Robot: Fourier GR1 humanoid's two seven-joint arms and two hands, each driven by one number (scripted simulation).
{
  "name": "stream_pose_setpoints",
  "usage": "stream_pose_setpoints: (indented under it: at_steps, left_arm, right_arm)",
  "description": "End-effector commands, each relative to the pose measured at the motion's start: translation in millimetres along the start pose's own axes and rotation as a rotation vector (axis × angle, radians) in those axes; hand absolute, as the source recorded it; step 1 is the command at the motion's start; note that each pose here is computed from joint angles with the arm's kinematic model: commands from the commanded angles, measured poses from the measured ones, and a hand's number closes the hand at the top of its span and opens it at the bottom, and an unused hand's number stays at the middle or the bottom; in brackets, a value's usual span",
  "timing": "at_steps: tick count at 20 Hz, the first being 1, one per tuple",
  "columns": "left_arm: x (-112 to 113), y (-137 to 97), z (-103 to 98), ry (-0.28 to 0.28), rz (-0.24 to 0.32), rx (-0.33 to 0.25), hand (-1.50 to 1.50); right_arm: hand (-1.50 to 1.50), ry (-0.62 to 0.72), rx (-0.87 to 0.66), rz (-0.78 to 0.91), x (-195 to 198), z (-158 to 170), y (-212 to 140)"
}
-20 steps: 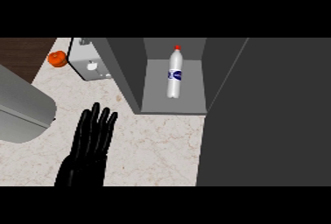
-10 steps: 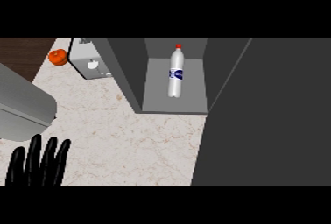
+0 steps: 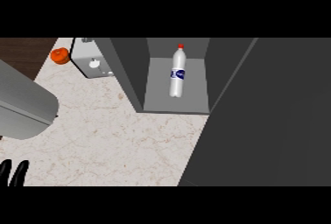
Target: Pick up the bottled water, place it into the cabinet and close the cabinet
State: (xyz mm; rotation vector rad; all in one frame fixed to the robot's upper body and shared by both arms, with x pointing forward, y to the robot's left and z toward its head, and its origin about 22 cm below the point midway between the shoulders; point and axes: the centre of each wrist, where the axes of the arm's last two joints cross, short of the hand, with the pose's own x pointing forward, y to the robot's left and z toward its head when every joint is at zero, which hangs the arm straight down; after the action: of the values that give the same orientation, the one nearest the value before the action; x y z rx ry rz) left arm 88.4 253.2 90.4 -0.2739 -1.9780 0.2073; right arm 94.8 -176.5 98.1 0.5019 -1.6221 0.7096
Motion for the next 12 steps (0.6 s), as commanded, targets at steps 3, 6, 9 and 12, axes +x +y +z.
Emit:
stream_pose_setpoints:
  at_steps: [3, 6, 9, 12]
  left_arm:
    - [18, 18, 13, -0.006, 0.029, 0.006, -1.50]
    - [19, 33, 18, -0.012, 0.038, 0.001, -1.50]
    - [26, 35, 25, -0.004, 0.030, -0.008, -1.50]
    - [30, 42, 26, -0.001, 0.049, -0.016, -1.50]
  right_arm:
    - [1.50, -0.115, 0.086, -0.154, 21, -34, 34]
    - [1.50, -0.121, 0.040, -0.207, 12, -41, 27]
    - [1.50, -0.115, 0.038, -0.197, 14, -49, 31]
    - [1.50, -0.116, 0.044, -0.214, 12, -60, 23]
